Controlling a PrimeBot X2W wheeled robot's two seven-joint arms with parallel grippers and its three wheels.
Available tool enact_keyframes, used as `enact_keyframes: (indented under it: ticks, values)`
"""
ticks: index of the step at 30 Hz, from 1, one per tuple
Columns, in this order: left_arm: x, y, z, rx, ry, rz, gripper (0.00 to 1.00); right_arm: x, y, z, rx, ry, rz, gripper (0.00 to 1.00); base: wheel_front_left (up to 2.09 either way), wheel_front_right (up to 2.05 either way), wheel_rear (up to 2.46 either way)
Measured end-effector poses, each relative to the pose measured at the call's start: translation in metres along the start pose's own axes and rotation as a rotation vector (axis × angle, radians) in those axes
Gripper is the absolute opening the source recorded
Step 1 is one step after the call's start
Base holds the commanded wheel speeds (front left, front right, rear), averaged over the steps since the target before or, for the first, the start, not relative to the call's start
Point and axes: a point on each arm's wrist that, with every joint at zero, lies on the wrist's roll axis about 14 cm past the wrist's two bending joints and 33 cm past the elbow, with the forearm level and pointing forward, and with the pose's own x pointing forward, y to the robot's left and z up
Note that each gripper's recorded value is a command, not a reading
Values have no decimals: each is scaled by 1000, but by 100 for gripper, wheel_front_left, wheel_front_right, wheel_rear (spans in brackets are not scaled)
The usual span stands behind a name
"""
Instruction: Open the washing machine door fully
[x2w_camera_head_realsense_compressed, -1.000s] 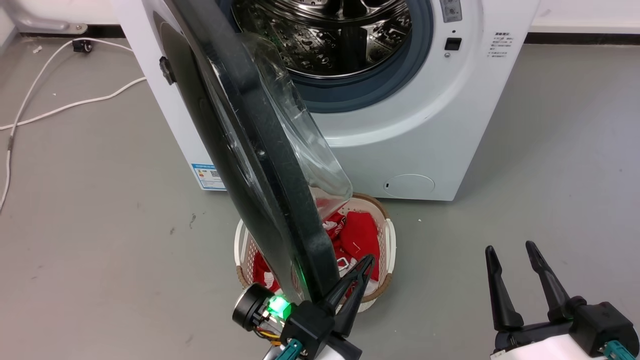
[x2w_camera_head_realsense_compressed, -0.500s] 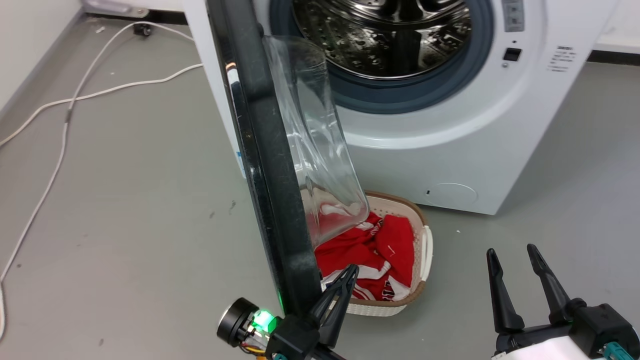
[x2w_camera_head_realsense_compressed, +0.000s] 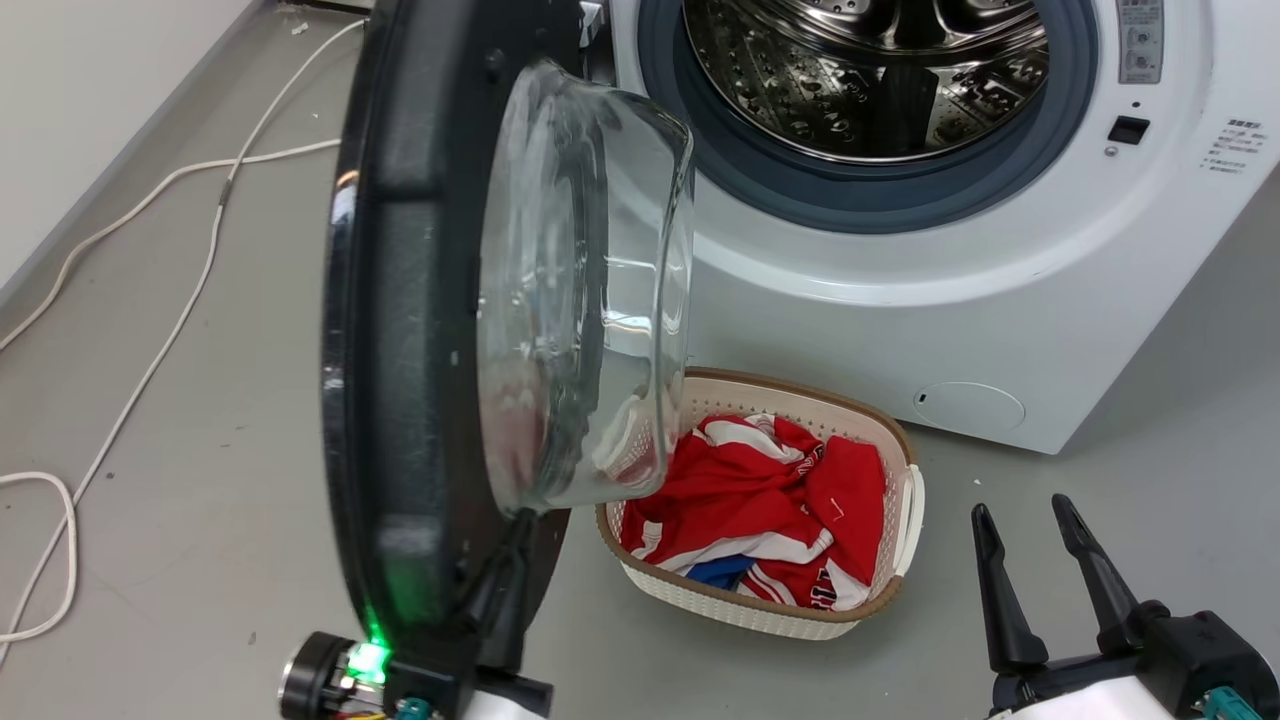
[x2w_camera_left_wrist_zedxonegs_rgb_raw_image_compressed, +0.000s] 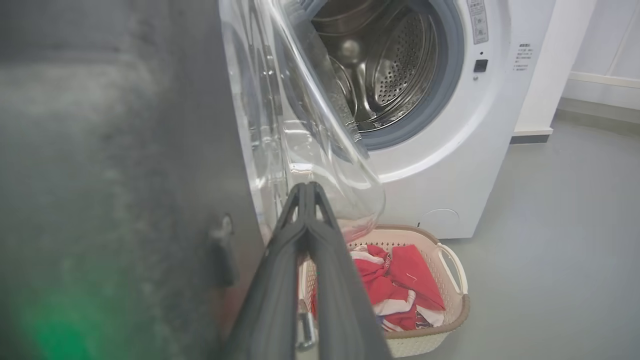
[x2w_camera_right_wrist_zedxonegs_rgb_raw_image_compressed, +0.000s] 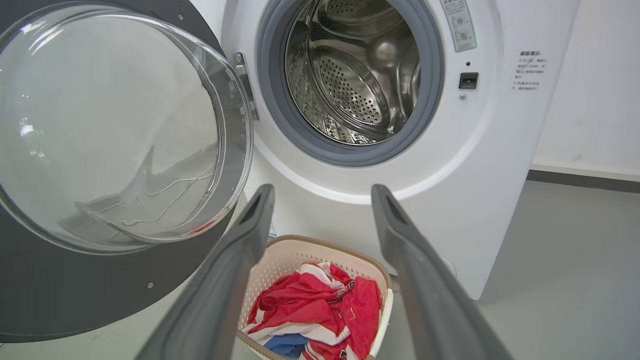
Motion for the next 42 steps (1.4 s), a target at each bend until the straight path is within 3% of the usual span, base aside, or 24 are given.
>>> enact_keyframes:
  ticks: [23, 42]
  values:
    - [-8, 160, -6, 68, 41, 485, 0, 17, -9, -26, -19, 59, -1, 100, 0, 0, 0]
    - [7, 245, -9, 112, 72, 657, 0, 34, -18, -44, -28, 86, -10, 100, 0, 0, 0]
